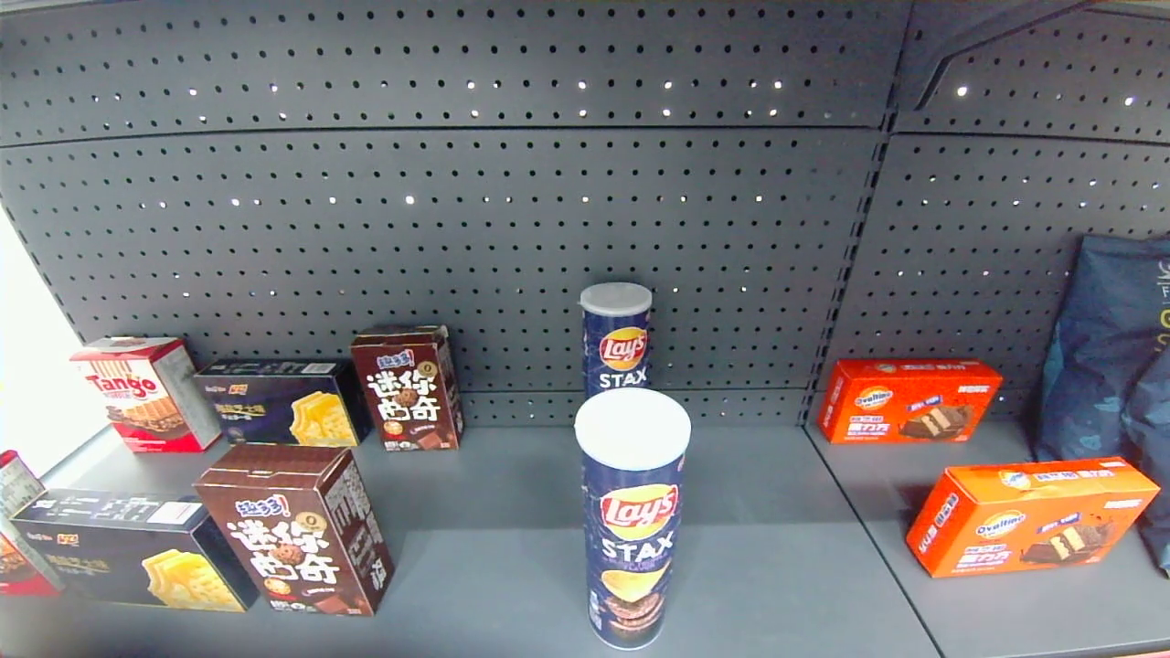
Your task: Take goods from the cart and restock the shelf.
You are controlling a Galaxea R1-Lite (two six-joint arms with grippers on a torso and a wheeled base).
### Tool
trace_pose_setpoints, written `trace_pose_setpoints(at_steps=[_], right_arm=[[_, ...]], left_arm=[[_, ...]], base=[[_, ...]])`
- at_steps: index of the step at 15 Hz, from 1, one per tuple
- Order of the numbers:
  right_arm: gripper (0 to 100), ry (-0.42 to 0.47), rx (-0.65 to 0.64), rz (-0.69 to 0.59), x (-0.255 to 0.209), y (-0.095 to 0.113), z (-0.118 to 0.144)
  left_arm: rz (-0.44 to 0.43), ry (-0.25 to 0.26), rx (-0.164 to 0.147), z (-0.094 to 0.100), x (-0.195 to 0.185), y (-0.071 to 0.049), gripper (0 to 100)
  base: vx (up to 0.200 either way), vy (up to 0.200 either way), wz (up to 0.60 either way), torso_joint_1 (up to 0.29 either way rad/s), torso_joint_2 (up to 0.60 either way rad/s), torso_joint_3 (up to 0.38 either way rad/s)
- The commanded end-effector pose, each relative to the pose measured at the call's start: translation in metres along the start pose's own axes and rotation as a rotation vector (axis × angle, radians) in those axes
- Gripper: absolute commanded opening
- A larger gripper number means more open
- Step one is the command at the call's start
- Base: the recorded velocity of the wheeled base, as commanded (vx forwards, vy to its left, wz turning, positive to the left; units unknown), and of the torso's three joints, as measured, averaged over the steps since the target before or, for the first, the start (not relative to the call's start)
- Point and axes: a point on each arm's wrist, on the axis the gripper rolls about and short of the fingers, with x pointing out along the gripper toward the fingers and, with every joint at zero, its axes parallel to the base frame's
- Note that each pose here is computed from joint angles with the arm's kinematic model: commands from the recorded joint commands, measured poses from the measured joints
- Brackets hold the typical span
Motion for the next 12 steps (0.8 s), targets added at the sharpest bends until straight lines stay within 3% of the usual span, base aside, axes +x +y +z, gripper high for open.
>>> trace_pose_setpoints(at_steps=[1, 2, 3, 5, 6, 7, 9, 10, 11, 12], right_arm=[[100, 0.005, 0.001, 0.001, 0.0004, 0.0, 0.0001], [100, 0.005, 0.001, -0.001, 0.0004, 0.0, 0.0001], [100, 0.005, 0.001, 0.001, 0.0004, 0.0, 0.0001], [100, 0.005, 0.001, -0.001, 0.0004, 0.0, 0.0001], [100, 0.005, 0.001, -0.001, 0.0004, 0.0, 0.0001], [100, 0.005, 0.001, 0.001, 0.0004, 0.0, 0.0001], [100, 0.005, 0.001, -0.001, 0.0004, 0.0, 0.0001], [100, 0.005, 0.001, 0.001, 0.0004, 0.0, 0.0001], [100, 0.005, 0.001, -0.001, 0.0004, 0.0, 0.0001], [100, 0.005, 0.001, -0.001, 0.0004, 0.0, 0.0001]], left_arm=[[-0.178, -0.024, -0.036, 0.0013, -0.0001, -0.0036, 100], [-0.172, -0.02, -0.07, 0.0012, -0.0001, -0.0035, 100], [-0.093, -0.008, -0.138, 0.001, 0.0003, -0.0018, 100], [0.154, 0.019, -0.145, 0.0, 0.0001, 0.0037, 100], [0.224, 0.029, -0.151, -0.0011, 0.0, 0.0051, 100], [0.241, 0.029, -0.151, -0.002, 0.0002, 0.0054, 100], [0.189, 0.021, -0.1, -0.0066, 0.0026, 0.0039, 100], [0.106, 0.022, -0.066, -0.0072, 0.003, 0.002, 100], [0.002, 0.009, -0.049, -0.0065, 0.003, 0.0002, 100], [-0.027, 0.007, -0.054, -0.0068, 0.0028, 0.0008, 100]], base=[[0.0, 0.0, 0.0, 0.0, 0.0, 0.0], [0.0, 0.0, 0.0, 0.0, 0.0, 0.0], [0.0, 0.0, 0.0, 0.0, 0.0, 0.0], [0.0, 0.0, 0.0, 0.0, 0.0, 0.0], [0.0, 0.0, 0.0, 0.0, 0.0, 0.0], [0.0, 0.0, 0.0, 0.0, 0.0, 0.0], [0.0, 0.0, 0.0, 0.0, 0.0, 0.0], [0.0, 0.0, 0.0, 0.0, 0.0, 0.0], [0.0, 0.0, 0.0, 0.0, 0.0, 0.0], [0.0, 0.0, 0.0, 0.0, 0.0, 0.0]])
